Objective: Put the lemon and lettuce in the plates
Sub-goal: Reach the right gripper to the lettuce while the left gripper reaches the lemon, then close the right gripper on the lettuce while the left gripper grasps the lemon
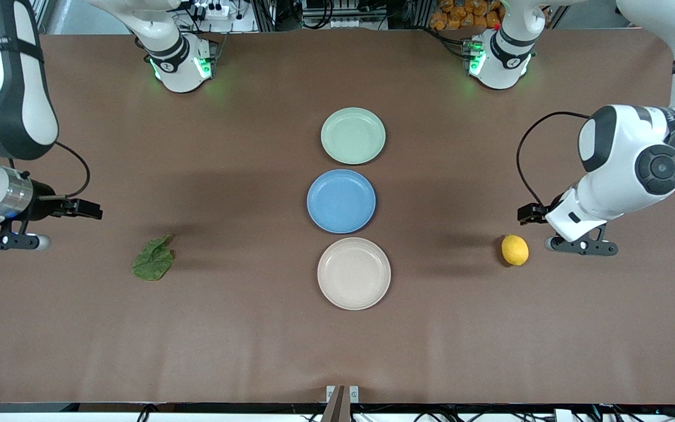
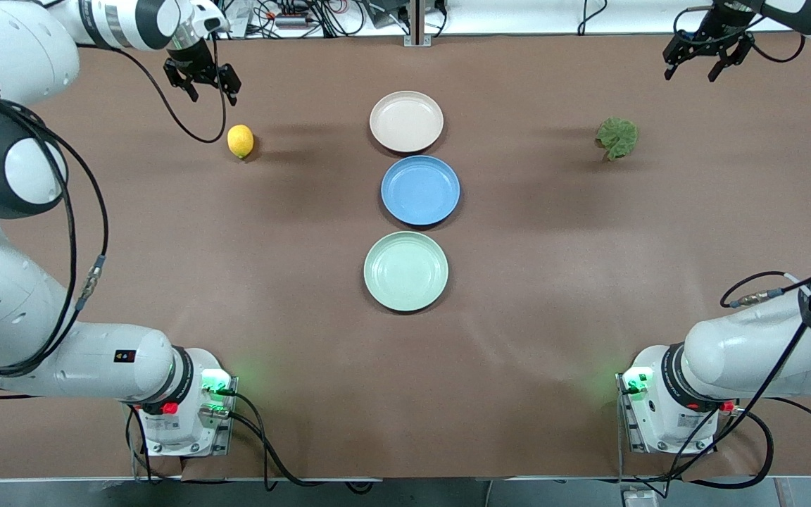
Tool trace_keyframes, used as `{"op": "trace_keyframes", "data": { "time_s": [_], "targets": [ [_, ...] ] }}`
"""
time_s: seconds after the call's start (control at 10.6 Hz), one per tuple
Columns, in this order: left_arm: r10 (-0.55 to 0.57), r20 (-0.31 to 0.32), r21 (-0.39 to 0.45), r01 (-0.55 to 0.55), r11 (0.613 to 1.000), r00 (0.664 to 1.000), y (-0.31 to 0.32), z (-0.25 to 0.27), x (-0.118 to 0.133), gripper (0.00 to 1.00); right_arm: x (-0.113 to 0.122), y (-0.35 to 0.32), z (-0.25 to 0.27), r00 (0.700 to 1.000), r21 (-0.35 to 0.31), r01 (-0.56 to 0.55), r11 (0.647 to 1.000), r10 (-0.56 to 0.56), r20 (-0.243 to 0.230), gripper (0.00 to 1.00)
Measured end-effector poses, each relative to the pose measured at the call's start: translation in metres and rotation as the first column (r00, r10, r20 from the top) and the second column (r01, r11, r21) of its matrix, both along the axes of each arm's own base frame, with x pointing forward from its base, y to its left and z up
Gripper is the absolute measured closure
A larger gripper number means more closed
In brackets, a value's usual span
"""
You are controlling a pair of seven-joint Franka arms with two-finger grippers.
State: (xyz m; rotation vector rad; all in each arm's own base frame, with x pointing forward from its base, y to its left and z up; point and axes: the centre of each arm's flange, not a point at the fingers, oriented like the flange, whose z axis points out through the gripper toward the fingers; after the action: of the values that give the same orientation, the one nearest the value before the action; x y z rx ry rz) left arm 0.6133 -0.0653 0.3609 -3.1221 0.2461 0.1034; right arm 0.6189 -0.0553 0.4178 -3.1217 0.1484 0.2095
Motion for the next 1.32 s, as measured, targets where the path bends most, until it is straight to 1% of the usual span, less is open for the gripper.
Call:
{"op": "trace_keyframes", "data": {
  "time_s": [0.19, 0.38, 0.56, 0.85, 0.94, 1.13, 1.32],
  "targets": [
    [-0.03, 0.006, -0.008, 0.03, 1.0, 1.0, 0.014, -0.03, 0.005, 0.0, 0.013, -0.003, -0.037, 0.999, -0.006, 0.05, 0.999, -0.05, 0.018, 0.0],
    [-0.04, 0.019, -0.015, 0.04, 0.999, 0.999, 0.015, -0.066, 0.007, 0.0, 0.027, 0.018, -0.082, 0.992, -0.014, 0.123, 0.992, -0.122, 0.042, 0.0],
    [-0.041, 0.014, -0.018, 0.042, 0.999, 0.999, 0.014, -0.09, 0.005, 0.0, 0.031, 0.043, -0.118, 0.988, -0.022, 0.153, 0.988, -0.152, 0.03, 0.0],
    [-0.044, 0.018, -0.022, 0.045, 0.999, 0.999, 0.012, -0.109, 0.005, 0.0, 0.032, 0.03, -0.15, 0.984, -0.025, 0.18, 0.983, -0.18, 0.011, 0.0],
    [-0.048, 0.02, -0.022, 0.049, 0.999, 0.999, 0.011, -0.119, 0.005, 0.0, 0.032, 0.028, -0.159, 0.981, -0.018, 0.195, 0.981, -0.195, 0.007, 0.0],
    [-0.077, 0.023, -0.001, 0.077, 0.997, 0.997, 0.012, -0.139, 0.004, 0.0, 0.034, 0.03, -0.176, 0.975, 0.0, 0.22, 0.975, -0.22, 0.012, 0.0],
    [-0.08, 0.025, 0.002, 0.08, 0.997, 0.996, 0.013, -0.152, 0.003, 0.0, 0.033, 0.031, -0.189, 0.97, -0.001, 0.244, 0.97, -0.244, 0.004, 0.0]
  ]
}}
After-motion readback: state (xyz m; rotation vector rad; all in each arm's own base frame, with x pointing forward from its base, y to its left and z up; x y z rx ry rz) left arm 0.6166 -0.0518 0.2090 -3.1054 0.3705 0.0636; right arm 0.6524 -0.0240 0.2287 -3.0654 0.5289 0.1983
